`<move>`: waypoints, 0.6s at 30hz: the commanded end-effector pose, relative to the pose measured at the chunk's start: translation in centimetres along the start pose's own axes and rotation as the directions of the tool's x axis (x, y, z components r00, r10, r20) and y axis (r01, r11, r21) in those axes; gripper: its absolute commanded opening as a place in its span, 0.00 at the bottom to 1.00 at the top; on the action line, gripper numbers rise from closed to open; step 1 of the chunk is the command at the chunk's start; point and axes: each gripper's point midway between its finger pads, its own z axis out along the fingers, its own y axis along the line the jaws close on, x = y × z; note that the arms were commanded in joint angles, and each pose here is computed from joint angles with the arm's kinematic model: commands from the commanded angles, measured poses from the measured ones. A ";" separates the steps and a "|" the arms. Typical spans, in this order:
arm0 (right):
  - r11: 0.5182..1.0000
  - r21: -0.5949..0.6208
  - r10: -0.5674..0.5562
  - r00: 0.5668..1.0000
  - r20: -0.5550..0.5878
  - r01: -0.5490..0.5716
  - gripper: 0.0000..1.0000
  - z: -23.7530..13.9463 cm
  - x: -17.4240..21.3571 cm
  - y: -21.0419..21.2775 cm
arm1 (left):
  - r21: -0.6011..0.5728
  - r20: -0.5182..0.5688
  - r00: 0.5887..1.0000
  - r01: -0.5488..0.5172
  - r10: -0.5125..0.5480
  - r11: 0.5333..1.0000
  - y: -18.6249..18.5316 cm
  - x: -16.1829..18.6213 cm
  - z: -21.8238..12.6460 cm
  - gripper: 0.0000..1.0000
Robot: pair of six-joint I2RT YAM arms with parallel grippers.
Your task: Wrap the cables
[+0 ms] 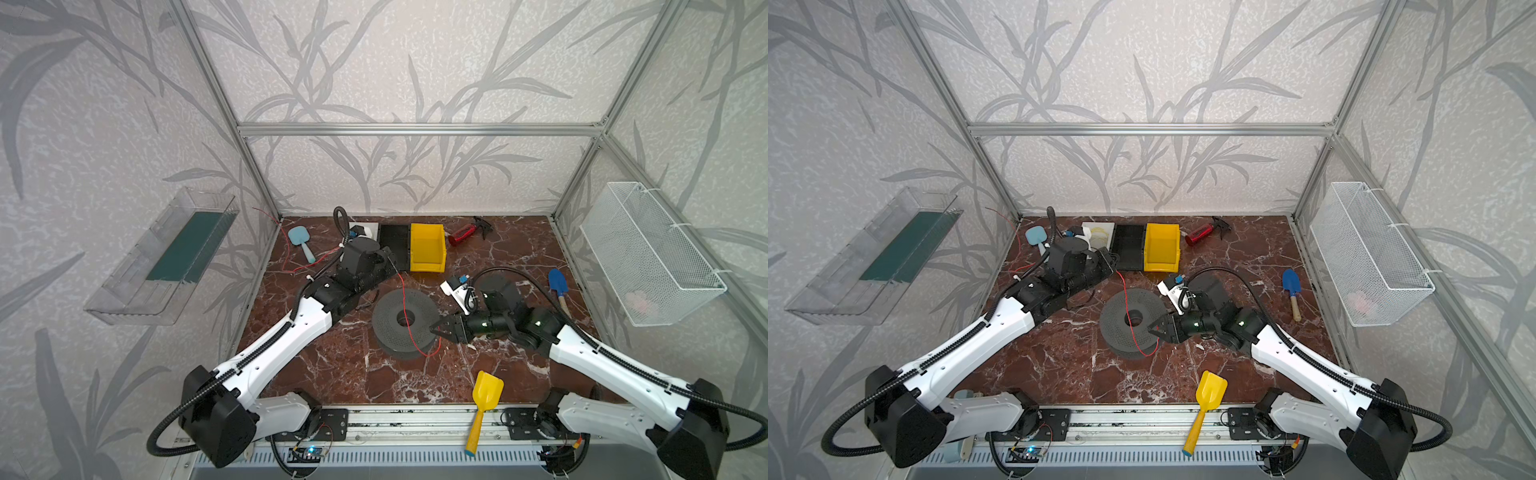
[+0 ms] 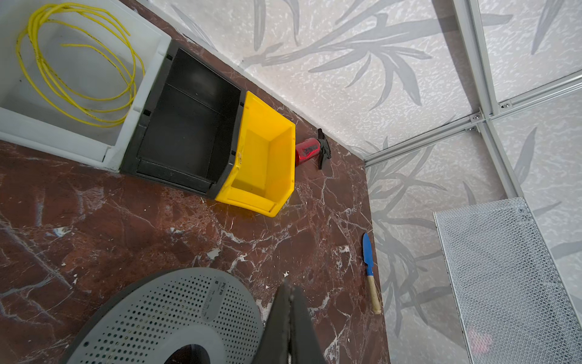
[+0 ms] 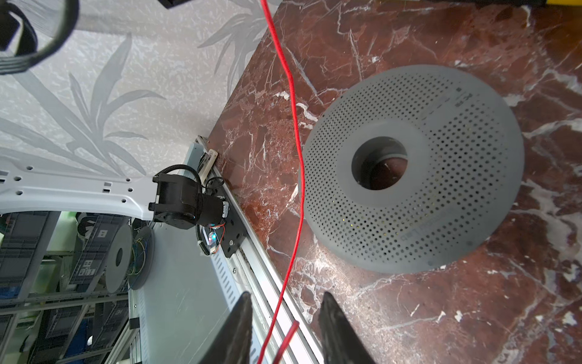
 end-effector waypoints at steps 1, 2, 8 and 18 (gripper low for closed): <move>1.000 -0.031 0.002 1.000 -0.002 -0.002 0.37 0.2 0.1 0.6 | 0.014 0.042 0.999 0.007 -0.007 1.000 -1.0 -1.2 -0.4 0.00; 0.999 -0.032 0.004 1.000 -0.004 -0.004 0.38 0.3 0.2 0.5 | 0.014 0.042 0.999 0.007 -0.008 1.000 -1.0 -1.2 -0.4 0.00; 0.998 -0.060 0.022 1.000 -0.003 -0.022 0.21 0.8 0.3 0.7 | 0.011 0.047 0.999 0.016 -0.016 1.000 -0.8 -1.1 -0.4 0.00; 0.997 0.080 0.016 0.995 0.099 -0.024 0.00 -2.2 -1.1 -0.6 | -0.041 0.079 0.997 0.012 -0.009 0.999 0.4 -1.6 -1.4 0.00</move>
